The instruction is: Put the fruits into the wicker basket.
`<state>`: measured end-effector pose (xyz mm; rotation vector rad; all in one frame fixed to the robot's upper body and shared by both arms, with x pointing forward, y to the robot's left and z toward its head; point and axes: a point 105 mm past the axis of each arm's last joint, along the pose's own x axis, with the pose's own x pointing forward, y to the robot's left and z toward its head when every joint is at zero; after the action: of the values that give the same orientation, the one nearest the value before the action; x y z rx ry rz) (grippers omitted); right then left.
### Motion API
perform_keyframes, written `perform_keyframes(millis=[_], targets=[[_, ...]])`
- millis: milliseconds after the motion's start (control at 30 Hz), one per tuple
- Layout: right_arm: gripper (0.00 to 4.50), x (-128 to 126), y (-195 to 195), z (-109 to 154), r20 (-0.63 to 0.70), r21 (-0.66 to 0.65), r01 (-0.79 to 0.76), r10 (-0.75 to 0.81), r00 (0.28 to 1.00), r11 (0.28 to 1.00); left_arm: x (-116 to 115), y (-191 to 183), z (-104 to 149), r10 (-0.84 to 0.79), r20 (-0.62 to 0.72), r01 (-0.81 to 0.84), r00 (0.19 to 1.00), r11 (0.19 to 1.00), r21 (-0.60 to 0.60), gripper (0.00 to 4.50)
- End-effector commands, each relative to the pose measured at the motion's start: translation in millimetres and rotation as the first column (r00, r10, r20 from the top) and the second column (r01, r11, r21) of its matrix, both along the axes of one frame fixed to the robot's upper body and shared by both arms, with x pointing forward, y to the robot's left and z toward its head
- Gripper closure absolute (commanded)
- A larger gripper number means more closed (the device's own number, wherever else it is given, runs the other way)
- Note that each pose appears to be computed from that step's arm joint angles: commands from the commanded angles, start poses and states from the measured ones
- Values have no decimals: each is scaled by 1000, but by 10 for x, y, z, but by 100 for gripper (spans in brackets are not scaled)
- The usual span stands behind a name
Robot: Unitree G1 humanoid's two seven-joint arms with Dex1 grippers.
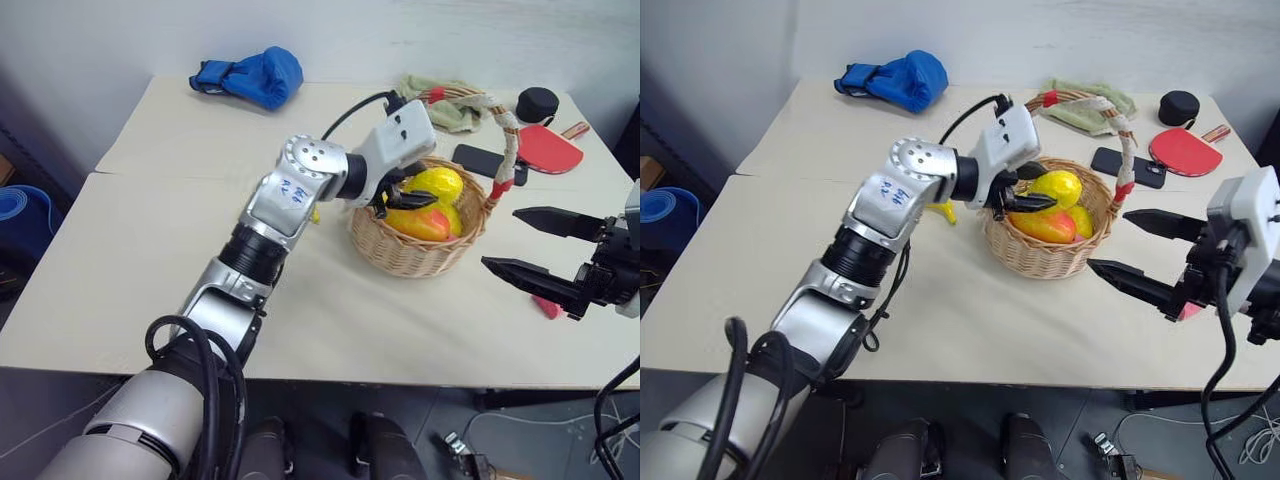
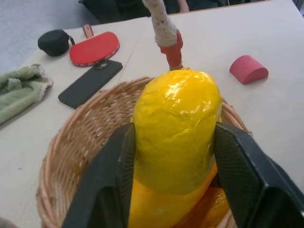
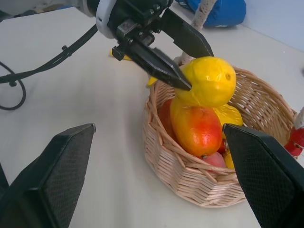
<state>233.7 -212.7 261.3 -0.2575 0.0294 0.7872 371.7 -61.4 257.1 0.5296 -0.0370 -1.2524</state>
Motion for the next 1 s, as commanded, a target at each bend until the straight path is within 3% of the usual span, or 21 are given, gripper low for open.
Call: perform_keyframes(millis=[33, 67, 233, 500, 567, 700, 1000], targets=[[0, -19, -29, 106, 37, 25, 13, -14, 999, 1000, 34, -3, 252, 23, 117, -21, 993, 999, -25, 61], [0, -9, -32, 96, 26, 30, 16, -17, 1000, 999, 57, 55, 290, 35, 121, -31, 992, 999, -38, 31], [0, -10, 4, 92, 36, 24, -2, 1, 999, 1000, 36, 528, 457, 16, 118, -3, 993, 994, -113, 31], [0, -27, 23, 95, 36, 23, -25, 25, 999, 999, -165, 1496, 329, -111, 81, 109, 991, 994, 19, 31], [0, -23, 11, 100, 38, 30, -26, 24, 999, 999, -106, 1476, 342, -83, 77, 84, 994, 996, -8, 31], [0, 20, 16, 107, 50, 43, -18, 16, 999, 999, -110, 1021, 450, -135, 62, 143, 989, 979, -145, 31], [0, -47, -12, 131, 56, 42, -2, 0, 998, 999, -74, 664, 253, -121, 62, 129, 991, 978, -161, 31]])
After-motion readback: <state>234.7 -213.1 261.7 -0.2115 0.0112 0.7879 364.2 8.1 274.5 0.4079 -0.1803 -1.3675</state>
